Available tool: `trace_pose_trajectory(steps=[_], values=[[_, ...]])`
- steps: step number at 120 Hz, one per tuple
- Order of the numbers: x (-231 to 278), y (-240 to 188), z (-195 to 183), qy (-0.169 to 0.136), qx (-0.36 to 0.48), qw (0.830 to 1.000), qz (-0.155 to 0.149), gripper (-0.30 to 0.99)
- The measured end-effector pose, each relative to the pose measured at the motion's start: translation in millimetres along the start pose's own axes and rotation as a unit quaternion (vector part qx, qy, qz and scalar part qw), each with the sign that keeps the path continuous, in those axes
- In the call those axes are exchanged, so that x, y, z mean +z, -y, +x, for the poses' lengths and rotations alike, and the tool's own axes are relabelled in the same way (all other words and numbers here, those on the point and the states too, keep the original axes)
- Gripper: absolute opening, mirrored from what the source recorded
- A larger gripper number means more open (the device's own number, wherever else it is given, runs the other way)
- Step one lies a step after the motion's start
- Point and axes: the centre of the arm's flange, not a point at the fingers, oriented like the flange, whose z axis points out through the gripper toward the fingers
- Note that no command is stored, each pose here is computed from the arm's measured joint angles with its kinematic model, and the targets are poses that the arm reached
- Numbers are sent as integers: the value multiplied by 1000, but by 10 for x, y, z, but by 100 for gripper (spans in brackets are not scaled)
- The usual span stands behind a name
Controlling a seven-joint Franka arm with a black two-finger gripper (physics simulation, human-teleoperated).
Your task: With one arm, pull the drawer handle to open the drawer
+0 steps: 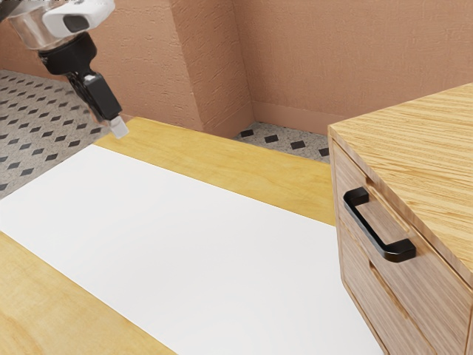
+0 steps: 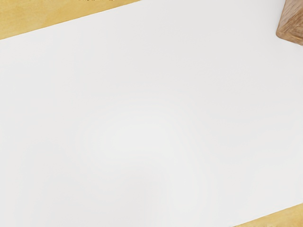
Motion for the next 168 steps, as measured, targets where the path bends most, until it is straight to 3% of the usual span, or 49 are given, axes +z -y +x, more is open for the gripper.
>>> trace_pose_trajectory(steps=[18, 34, 42, 50, 57, 65, 74, 96, 114, 121, 134, 144, 168], values=[[133, -133, 132, 6, 54, 998, -19, 69], [-2, -328, 72, 13, 101, 995, -1, 69], [-165, -608, -36, 15, 137, 991, -2, 69], [-155, -922, -49, 30, 178, 983, -24, 69], [-313, -1374, -143, 38, 229, 973, -9, 69], [-291, -1935, -161, 64, 303, 951, 12, 69], [-37, -2145, 42, 87, 373, 924, 21, 69], [303, -2266, 461, 67, 517, 853, 16, 69], [335, -2455, 611, -2, 613, 790, -20, 69], [261, -2565, 462, -26, 643, 765, -24, 69], [379, -3081, 389, -63, 715, 696, -33, 69], [409, -3273, 456, -98, 746, 658, -29, 69], [561, -3354, 801, -156, 781, 605, 9, 44]])
